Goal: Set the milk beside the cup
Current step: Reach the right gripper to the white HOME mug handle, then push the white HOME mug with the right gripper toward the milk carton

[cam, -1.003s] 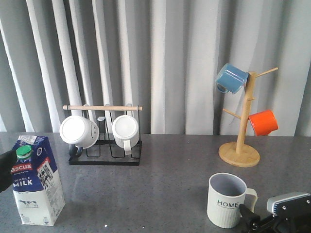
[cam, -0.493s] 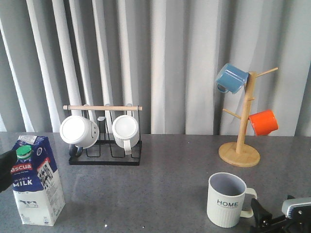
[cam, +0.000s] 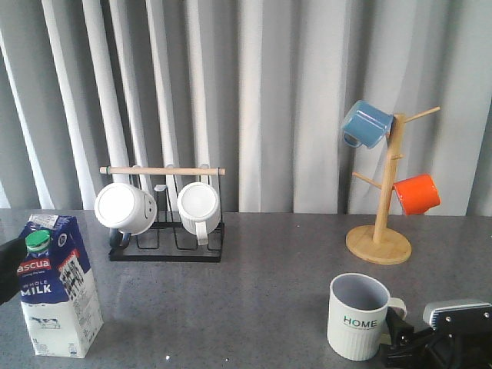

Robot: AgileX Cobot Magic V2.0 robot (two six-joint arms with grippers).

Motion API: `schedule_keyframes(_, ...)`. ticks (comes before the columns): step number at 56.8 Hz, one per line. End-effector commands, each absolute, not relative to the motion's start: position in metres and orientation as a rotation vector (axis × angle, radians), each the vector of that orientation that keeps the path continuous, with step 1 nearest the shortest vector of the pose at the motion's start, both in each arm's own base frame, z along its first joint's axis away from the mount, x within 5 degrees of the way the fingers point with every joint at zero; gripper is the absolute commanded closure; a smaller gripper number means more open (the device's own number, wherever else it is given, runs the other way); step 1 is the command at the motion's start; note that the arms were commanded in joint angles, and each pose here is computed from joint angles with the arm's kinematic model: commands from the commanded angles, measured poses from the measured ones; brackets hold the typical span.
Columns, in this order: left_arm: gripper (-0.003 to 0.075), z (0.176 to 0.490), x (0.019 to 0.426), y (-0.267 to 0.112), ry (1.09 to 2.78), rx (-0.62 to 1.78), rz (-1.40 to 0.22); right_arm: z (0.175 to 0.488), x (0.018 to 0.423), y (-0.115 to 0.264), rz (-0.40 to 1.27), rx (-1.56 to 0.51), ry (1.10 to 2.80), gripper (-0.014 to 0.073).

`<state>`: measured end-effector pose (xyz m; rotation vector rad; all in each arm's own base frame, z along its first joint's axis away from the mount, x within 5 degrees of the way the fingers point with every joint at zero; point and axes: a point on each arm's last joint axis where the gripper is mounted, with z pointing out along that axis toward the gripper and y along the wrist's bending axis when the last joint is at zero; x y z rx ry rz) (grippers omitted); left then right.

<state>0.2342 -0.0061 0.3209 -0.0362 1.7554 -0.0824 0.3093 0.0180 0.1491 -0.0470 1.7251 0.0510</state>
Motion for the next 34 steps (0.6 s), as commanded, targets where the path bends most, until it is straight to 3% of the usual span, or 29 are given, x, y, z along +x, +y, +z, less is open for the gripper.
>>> schedule_keyframes(1,0.0146,0.342,0.235,-0.008,1.641,-0.027,-0.101,0.173,0.323,0.019,0.065,-0.059,1.58,0.0179)
schedule_keyframes(10,0.0146,0.342,0.235,-0.008,1.641,-0.027,-0.101,0.19,0.336,0.03,0.152,-0.101,1.516,0.0562)
schedule_keyframes(12,0.0146,0.342,0.235,-0.008,1.641,-0.027,-0.101,0.192,0.337,0.037,0.188,-0.117,1.513,0.0611)
schedule_keyframes(34,0.0146,0.341,0.235,-0.008,1.648,-0.028,-0.1,0.2,0.349,0.127,0.351,-0.037,1.492,0.0583)
